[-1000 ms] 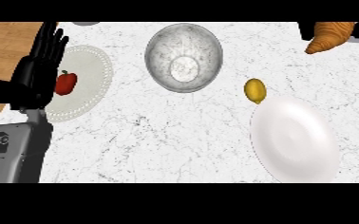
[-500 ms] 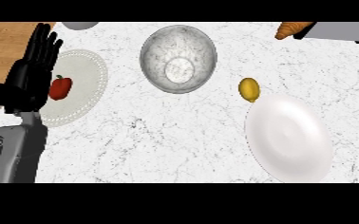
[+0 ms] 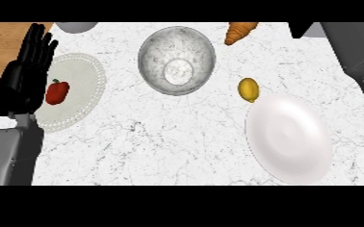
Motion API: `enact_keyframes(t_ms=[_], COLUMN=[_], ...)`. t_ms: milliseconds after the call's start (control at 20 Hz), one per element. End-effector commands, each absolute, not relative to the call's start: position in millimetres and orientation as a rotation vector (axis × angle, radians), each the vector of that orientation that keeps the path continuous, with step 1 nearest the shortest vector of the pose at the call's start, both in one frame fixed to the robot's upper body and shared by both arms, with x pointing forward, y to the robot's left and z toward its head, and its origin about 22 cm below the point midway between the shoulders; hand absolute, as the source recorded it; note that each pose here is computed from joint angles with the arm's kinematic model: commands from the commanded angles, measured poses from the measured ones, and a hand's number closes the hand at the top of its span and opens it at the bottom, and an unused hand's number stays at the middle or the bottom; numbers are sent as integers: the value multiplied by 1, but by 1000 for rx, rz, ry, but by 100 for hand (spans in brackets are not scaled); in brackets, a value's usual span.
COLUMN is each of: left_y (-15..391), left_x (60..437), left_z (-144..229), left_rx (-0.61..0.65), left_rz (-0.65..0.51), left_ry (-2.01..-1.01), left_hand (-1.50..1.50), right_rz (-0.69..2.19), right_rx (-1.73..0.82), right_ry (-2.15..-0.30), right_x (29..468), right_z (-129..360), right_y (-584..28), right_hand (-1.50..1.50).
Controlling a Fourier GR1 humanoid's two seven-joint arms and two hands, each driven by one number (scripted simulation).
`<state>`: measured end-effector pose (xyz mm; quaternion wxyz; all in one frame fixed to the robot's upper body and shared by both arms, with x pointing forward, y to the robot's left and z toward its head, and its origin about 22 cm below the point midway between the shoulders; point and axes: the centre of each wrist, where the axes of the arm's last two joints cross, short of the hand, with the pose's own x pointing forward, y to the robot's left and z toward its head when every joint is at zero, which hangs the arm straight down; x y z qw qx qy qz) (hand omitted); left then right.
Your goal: Pick the croissant from the plate and place it in the bowl
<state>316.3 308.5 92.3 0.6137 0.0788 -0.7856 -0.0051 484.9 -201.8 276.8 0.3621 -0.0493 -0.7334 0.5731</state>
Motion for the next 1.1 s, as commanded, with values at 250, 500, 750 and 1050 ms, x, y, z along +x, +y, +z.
enact_keyframes(t_ms=[250,500,750,1050], left_y=[307,324,309,303], left_x=[311,313,314,319], left_z=[86,86,90,93], left_rx=[204,198,209,181], left_rz=[-1,-5,-5,-11], left_ry=[-1805,-1813,-1813,-1822], left_hand=[0,0,0,0], right_rz=[1621,1666,1604,1449], right_rx=[85,-47,-140,42], right_ry=[-1789,-1774,-1649,-1566], right_x=[479,474,464,450], right_z=[219,181,139,93], right_y=[-109,-100,-82,-74], right_hand=[150,150,150,-150])
